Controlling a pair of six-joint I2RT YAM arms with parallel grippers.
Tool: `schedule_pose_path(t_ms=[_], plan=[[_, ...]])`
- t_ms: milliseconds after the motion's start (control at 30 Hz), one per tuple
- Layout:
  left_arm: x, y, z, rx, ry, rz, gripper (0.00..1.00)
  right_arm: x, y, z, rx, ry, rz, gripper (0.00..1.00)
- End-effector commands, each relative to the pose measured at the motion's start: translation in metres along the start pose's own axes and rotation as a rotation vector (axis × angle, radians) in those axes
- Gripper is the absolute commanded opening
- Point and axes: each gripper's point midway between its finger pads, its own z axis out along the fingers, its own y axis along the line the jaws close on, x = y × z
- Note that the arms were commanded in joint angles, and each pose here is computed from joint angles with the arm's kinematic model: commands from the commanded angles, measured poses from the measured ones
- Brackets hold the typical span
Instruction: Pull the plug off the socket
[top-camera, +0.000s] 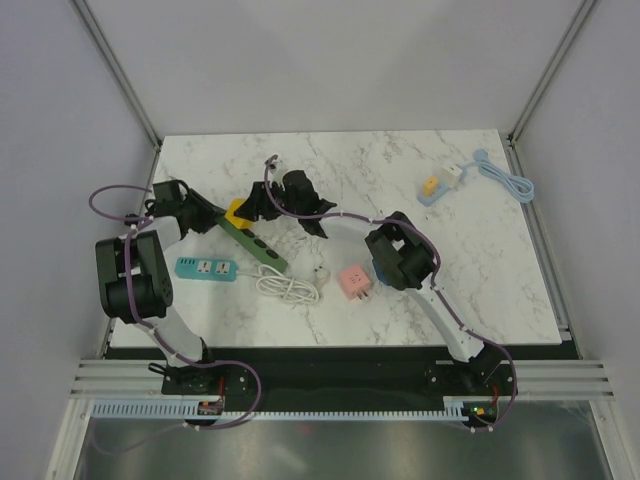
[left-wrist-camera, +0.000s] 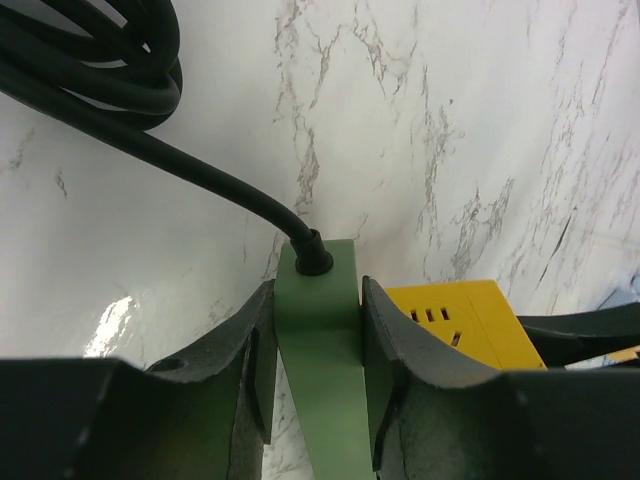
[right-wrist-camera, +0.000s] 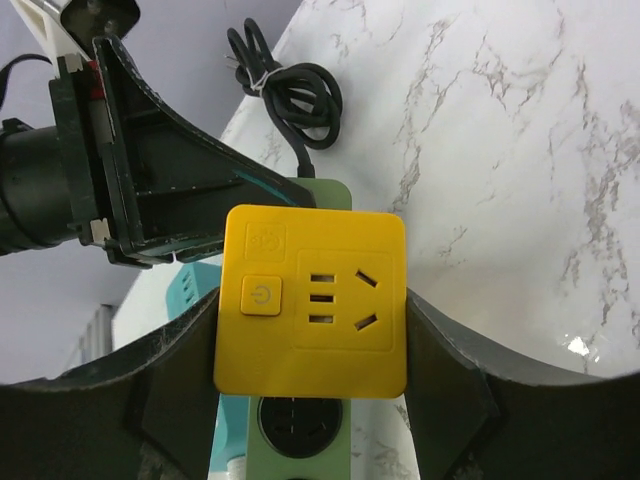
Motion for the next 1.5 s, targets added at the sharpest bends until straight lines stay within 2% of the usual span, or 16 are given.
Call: schedule_pose_path(t_ms=[0,33,133,200,300,400,500,567,633,700,867,1033,1167,1233,1400,1467], plan=[[0.030,-0.026,-0.014,0.109,0.126,0.122,0.02,-0.101,-0.011,-0.018,0.271,-0.230,-0.273,0.00],[0.030,-0.026,-0.014,0.107,0.124,0.122,0.02,-0.108,-0.001,-0.015,0.292,-0.237,-0.358,0.00],[0.030,-0.025,-0.015,0.099,0.121,0.124,0.02,-0.096,-0.009,-0.012,0.330,-0.206,-0.362,0.00],[0.029,-0.026,-0.016,0.101,0.118,0.128,0.02,-0.098,-0.022,-0.021,0.287,-0.208,-0.261,0.00],[0.028,-0.026,-0.016,0.101,0.116,0.128,0.02,-0.129,-0.027,-0.042,0.191,-0.307,-0.103,0.00],[0.028,-0.027,-0.015,0.105,0.119,0.127,0.02,-0.131,-0.028,-0.051,0.051,-0.338,0.030,0.00],[0.028,-0.027,-0.016,0.106,0.118,0.128,0.02,-0.121,-0.024,-0.040,0.032,-0.311,0.034,0.00],[0.028,-0.027,-0.016,0.105,0.117,0.128,0.02,-0.116,-0.020,-0.032,0.076,-0.299,-0.005,0.00],[0.028,-0.025,-0.016,0.100,0.117,0.127,0.02,-0.115,-0.020,-0.034,0.220,-0.248,-0.192,0.00],[0.029,-0.024,-0.015,0.097,0.120,0.127,0.02,-0.117,-0.019,-0.036,0.384,-0.267,-0.355,0.00],[0.029,-0.025,-0.015,0.099,0.119,0.129,0.02,-0.133,-0.026,-0.057,0.472,-0.296,-0.377,0.00],[0.029,-0.025,-0.015,0.098,0.119,0.131,0.02,-0.145,-0.023,-0.062,0.149,-0.317,-0.037,0.00],[0.028,-0.025,-0.016,0.099,0.117,0.131,0.02,-0.152,-0.022,-0.068,-0.008,-0.339,0.105,0.00],[0.029,-0.025,-0.016,0.098,0.118,0.130,0.02,-0.153,-0.024,-0.071,0.029,-0.329,0.078,0.00],[0.030,-0.024,-0.014,0.094,0.122,0.130,0.02,-0.148,-0.008,-0.059,0.304,-0.290,-0.290,0.00],[0.029,-0.023,-0.015,0.092,0.118,0.130,0.02,-0.137,-0.003,-0.054,0.359,-0.258,-0.344,0.00]])
